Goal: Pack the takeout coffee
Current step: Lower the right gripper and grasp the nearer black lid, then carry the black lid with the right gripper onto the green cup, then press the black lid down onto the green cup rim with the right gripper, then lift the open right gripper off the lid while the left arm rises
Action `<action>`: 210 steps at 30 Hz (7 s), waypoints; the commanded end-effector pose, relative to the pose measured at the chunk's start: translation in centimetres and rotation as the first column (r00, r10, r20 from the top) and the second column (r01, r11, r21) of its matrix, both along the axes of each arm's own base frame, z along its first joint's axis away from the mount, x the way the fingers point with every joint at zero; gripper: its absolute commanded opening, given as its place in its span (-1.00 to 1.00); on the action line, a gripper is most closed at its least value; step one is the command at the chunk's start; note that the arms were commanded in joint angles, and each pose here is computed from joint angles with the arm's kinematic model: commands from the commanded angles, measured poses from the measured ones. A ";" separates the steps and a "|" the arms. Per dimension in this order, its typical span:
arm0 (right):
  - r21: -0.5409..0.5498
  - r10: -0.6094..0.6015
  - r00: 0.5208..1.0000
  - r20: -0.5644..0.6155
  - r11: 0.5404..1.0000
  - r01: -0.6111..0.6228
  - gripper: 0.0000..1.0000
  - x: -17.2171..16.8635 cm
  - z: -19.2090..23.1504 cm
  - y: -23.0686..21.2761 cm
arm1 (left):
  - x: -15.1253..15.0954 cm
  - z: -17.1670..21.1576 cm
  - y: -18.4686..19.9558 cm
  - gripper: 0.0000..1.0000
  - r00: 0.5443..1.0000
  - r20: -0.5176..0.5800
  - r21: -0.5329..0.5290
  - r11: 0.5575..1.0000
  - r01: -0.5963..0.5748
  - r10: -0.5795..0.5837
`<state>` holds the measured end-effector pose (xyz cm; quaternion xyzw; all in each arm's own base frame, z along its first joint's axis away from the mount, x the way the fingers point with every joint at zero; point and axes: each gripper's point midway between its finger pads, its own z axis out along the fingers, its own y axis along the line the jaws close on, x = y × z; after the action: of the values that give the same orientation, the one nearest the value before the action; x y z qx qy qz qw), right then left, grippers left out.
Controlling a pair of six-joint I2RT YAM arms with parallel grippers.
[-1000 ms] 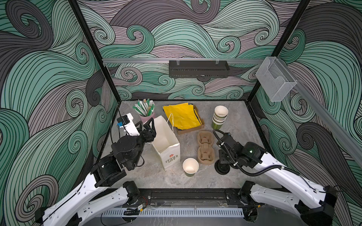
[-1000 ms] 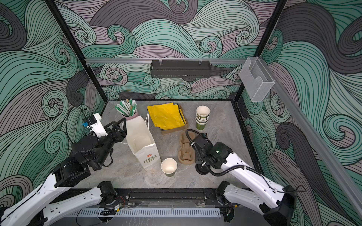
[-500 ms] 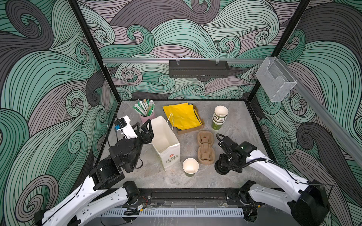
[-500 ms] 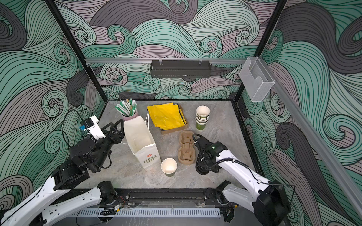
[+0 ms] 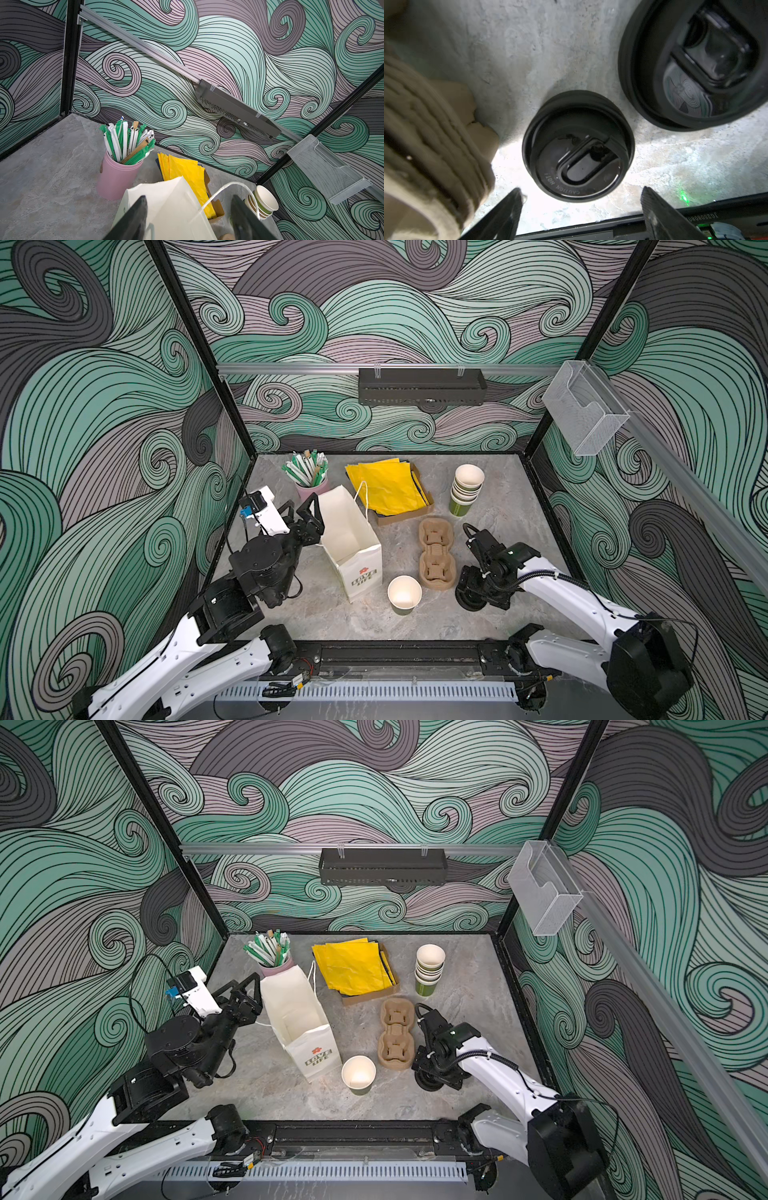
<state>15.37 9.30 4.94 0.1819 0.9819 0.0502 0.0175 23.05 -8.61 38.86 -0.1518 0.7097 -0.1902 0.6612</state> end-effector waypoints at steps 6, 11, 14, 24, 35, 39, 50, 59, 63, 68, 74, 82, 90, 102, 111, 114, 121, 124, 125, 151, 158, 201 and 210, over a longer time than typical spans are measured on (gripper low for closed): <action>-0.009 -0.016 1.000 0.004 1.000 0.016 0.71 0.4 -0.8 -0.2 | 0.2 0.0 0.0 0.31 1.000 0.003 0.004 1.000 -0.013 0.013; -0.010 -0.017 1.000 0.000 1.000 0.017 0.73 0.6 -1.2 -0.1 | 0.2 0.0 0.0 0.31 1.000 0.001 0.004 1.000 -0.011 0.011; -0.008 -0.019 1.000 0.000 1.000 0.019 0.72 0.6 -1.5 -0.1 | 0.2 0.0 0.0 0.31 1.000 0.001 0.002 1.000 -0.011 0.011; -0.001 -0.025 1.000 0.010 1.000 0.025 0.51 0.4 -1.3 -0.3 | 0.1 0.3 0.1 0.30 1.000 0.006 -0.001 1.000 -0.007 0.007; -0.008 -0.022 1.000 0.021 1.000 0.023 0.41 -0.2 -0.5 -0.9 | 0.0 0.3 0.1 0.30 1.000 0.009 -0.002 1.000 -0.004 0.004; -0.030 -0.019 0.999 0.042 0.999 0.020 0.40 -0.8 0.6 -1.7 | 0.0 0.8 0.1 0.30 1.000 0.018 0.005 1.000 -0.001 0.001; -0.078 0.091 0.972 0.216 0.994 -0.075 0.42 -0.5 8.2 -3.4 | 0.0 0.3 0.1 0.30 1.000 -0.002 0.025 1.000 -0.002 0.002; -0.164 0.474 0.841 0.260 0.880 -0.445 0.43 0.8 13.5 2.8 | -2.0 -6.8 7.3 0.25 0.926 -0.168 -0.009 0.939 -0.344 0.338; -0.168 0.613 0.749 0.252 0.790 -0.590 0.43 0.6 14.9 7.0 | -2.9 -8.8 8.5 0.21 0.923 -0.168 -0.069 0.930 -0.362 0.347; -0.124 0.724 0.661 0.195 0.687 -0.716 0.43 -0.8 14.0 11.7 | -3.7 -9.6 9.7 0.21 0.910 -0.178 -0.069 0.918 -0.391 0.374; -0.101 0.800 0.583 0.140 0.598 -0.795 0.43 -2.2 12.1 15.9 | -4.3 -10.2 10.5 0.21 0.907 -0.183 -0.080 0.914 -0.399 0.380; -0.074 0.820 0.562 0.111 0.570 -0.818 0.43 -2.2 10.2 18.3 | -3.0 -6.6 6.2 0.25 0.985 -0.089 -0.087 0.984 -0.157 0.149; -0.067 0.833 0.545 0.096 0.552 -0.831 0.44 -2.2 9.8 19.6 | -2.9 -5.3 5.8 0.28 0.986 -0.105 -0.037 0.991 -0.132 0.127; -0.071 0.851 0.523 0.047 0.525 -0.848 0.47 -2.5 9.0 20.0 | -2.7 -4.9 5.5 0.29 0.988 -0.096 -0.025 0.991 -0.128 0.125; -0.060 0.854 0.520 0.028 0.521 -0.851 0.56 -2.9 8.6 19.9 | -2.6 -5.0 5.4 0.29 0.987 -0.096 -0.022 0.991 -0.131 0.128; -0.054 0.853 0.521 0.028 0.522 -0.851 0.60 -3.0 8.7 20.0 | -2.6 -4.9 5.3 0.29 0.988 -0.097 -0.020 0.992 -0.126 0.124; -0.049 0.851 0.525 0.023 0.526 -0.849 0.64 -3.1 8.2 19.9 | -2.4 -4.9 4.9 0.30 0.989 -0.103 -0.014 0.994 -0.111 0.109; -0.045 0.848 0.529 0.025 0.529 -0.847 0.65 -3.2 7.9 19.8 | -2.3 -4.8 4.5 0.33 0.990 -0.107 -0.013 0.995 -0.097 0.095; -0.047 0.848 0.529 0.023 0.530 -0.847 0.65 -3.2 7.8 19.8 | -2.3 -4.8 4.4 0.34 0.990 -0.108 -0.014 0.996 -0.093 0.091; -0.062 0.828 0.555 0.073 0.560 -0.827 0.83 -2.6 7.2 18.7 | -1.6 -4.9 3.3 0.60 0.976 -0.193 0.007 0.995 -0.098 0.098; -0.019 0.791 0.567 0.229 0.587 -0.810 0.97 -1.8 10.1 19.2 | -1.9 -6.3 3.8 0.72 0.949 -0.285 0.045 0.991 -0.129 0.137; -0.054 0.563 0.599 0.569 0.752 -0.657 0.90 3.1 16.1 12.3 | -9.9 -5.1 -1.9 0.97 0.721 -0.543 -0.182 0.898 0.400 -0.431; -0.041 0.543 0.602 0.585 0.761 -0.647 0.88 2.8 16.4 11.8 | -4.4 -9.2 -2.9 0.93 0.792 -0.574 -0.143 0.978 0.152 -0.207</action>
<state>18.05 21.51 21.19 -0.1878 0.9271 0.1889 0.2639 16.75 -10.98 27.60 -0.1308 0.9068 -0.2052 0.3444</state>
